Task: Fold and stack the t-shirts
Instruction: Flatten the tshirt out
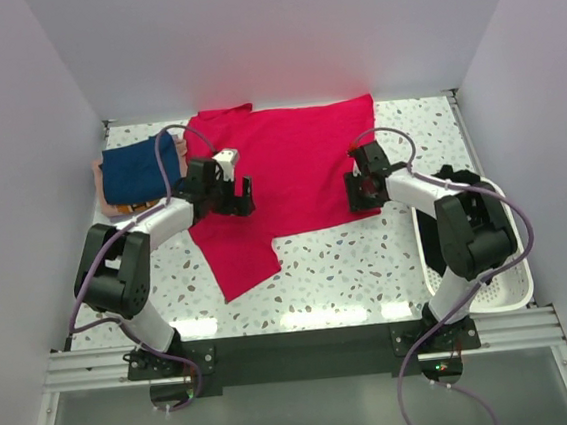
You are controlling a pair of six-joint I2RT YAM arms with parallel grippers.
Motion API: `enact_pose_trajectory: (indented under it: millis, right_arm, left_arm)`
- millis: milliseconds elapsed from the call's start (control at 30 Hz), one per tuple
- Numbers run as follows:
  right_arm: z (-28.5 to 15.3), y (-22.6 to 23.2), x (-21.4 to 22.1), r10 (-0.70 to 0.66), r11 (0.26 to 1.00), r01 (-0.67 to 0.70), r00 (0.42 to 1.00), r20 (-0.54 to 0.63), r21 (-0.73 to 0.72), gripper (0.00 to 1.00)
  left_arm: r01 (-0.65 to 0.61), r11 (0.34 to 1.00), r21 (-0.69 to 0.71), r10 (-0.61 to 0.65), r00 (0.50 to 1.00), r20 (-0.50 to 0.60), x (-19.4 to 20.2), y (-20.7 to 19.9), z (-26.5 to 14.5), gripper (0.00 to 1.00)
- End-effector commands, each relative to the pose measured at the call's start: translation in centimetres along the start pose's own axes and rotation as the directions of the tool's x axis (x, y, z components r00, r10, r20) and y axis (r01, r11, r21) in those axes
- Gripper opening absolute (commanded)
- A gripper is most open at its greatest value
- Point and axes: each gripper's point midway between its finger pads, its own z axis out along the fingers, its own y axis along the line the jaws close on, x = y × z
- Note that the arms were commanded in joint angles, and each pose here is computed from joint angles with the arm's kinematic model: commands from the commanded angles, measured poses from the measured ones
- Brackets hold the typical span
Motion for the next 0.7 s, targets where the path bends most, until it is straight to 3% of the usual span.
enact_pose_trajectory:
  millis: [0, 333, 567, 667]
  right_arm:
    - [0.4, 0.8, -1.8, -0.009, 1.000, 0.010, 0.999, 0.048, -0.010, 0.45]
    - [1.9, 0.8, -1.5, -0.022, 1.000, 0.021, 0.999, 0.026, 0.011, 0.42]
    - [1.6, -0.1, -1.4, -0.011, 0.998, 0.010, 1.000, 0.020, 0.062, 0.22]
    - [0.8, -0.5, -1.6, -0.013, 0.996, 0.011, 1.000, 0.027, 0.084, 0.19]
  left_arm:
    - [-0.010, 1.000, 0.010, 0.010, 0.998, 0.066, -1.5, -0.3, -0.4, 1.00]
    - [-0.020, 1.000, 0.008, 0.019, 0.999, 0.045, -1.0, -0.1, 0.1, 1.00]
    - [-0.022, 1.000, -0.008, 0.022, 1.000, 0.019, 0.0, 0.3, 0.3, 1.00]
    - [-0.012, 0.999, -0.037, 0.011, 1.000, -0.020, 1.0, 1.0, 0.9, 1.00]
